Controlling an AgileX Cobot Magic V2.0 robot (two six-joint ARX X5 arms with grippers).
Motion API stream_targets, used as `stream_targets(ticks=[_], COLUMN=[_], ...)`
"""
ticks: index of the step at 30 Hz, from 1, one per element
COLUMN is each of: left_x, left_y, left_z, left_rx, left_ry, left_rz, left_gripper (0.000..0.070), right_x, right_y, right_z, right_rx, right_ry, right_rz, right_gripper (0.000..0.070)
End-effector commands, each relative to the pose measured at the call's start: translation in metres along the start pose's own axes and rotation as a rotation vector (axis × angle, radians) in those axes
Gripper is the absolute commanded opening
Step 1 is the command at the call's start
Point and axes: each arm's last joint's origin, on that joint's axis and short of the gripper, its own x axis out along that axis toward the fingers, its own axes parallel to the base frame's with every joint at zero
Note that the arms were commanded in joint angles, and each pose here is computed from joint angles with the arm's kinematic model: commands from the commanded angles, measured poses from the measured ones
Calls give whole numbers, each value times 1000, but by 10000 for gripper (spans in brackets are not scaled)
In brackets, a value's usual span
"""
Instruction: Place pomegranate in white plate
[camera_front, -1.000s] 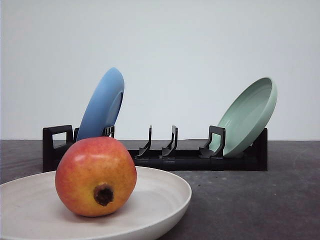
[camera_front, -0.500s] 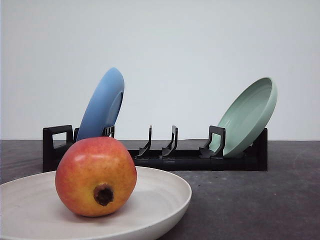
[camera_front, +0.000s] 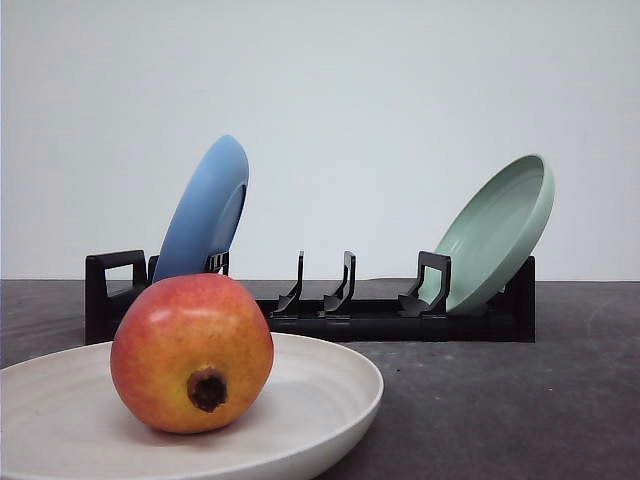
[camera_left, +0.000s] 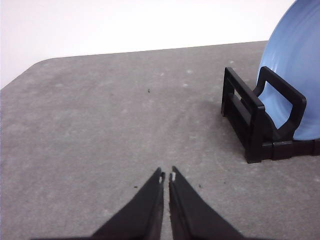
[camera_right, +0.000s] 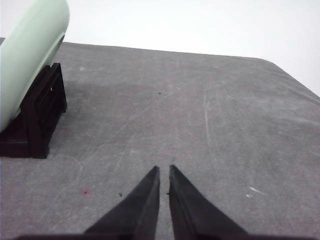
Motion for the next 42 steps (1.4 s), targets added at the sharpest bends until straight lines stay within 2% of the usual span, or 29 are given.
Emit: stream_targets(ticks=[1, 42], left_x=[1, 1], left_y=[0, 0], left_z=[-4, -3], left_rx=[-3, -3], left_ry=[14, 14], left_rz=[4, 4], left_gripper=[0, 0], right_x=[1, 1], right_y=[0, 0], right_z=[-1, -1], right_rx=[13, 13], right_ry=[-4, -4], right_rz=[-3, -3], right_gripper=[33, 33])
